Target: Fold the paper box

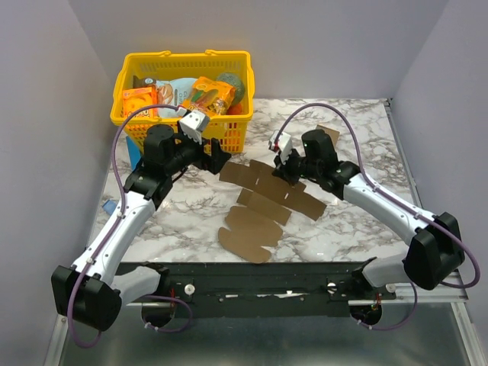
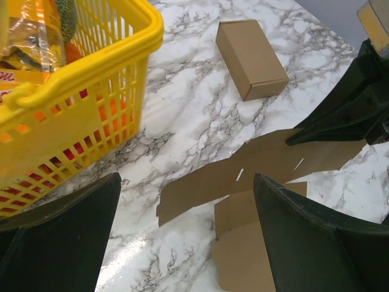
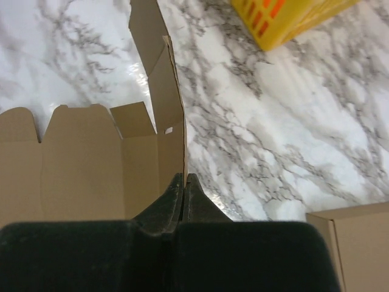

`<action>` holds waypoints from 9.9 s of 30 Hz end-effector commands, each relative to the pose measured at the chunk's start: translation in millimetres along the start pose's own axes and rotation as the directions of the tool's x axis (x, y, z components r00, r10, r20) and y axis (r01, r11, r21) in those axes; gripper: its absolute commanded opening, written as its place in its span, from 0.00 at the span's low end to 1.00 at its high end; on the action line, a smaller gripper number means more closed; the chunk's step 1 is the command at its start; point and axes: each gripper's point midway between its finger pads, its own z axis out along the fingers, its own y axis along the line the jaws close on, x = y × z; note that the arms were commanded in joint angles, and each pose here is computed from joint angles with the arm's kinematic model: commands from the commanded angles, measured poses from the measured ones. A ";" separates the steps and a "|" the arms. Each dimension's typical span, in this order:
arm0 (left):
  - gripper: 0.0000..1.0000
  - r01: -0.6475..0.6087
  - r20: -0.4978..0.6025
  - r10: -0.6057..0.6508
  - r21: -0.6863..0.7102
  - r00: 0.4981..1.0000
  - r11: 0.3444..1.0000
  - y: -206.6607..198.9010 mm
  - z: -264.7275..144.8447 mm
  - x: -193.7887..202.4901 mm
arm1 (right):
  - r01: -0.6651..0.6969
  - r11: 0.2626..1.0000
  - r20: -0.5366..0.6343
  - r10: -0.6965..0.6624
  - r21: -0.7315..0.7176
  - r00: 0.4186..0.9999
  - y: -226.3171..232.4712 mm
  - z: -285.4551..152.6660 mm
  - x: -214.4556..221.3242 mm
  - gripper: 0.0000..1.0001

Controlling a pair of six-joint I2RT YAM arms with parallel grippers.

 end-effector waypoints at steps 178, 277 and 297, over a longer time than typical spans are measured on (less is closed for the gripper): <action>0.68 0.488 0.151 -0.470 -0.122 0.870 0.864 -23.5 89.8 48.6 | 0.575 0.653 -0.188 -0.565 0.494 0.803 -2.2 39.0 28.0 0.01; 0.00 0.885 -0.033 -0.885 0.035 0.465 0.464 -46.3 114.0 103.5 | 0.423 0.583 -0.096 -0.507 0.694 0.857 -21.4 -2.2 -1.0 0.58; 0.00 0.903 0.254 -0.871 -0.035 0.422 0.428 -11.7 90.4 97.1 | -0.800 0.594 0.551 0.640 0.088 0.536 55.6 -61.9 -33.6 0.71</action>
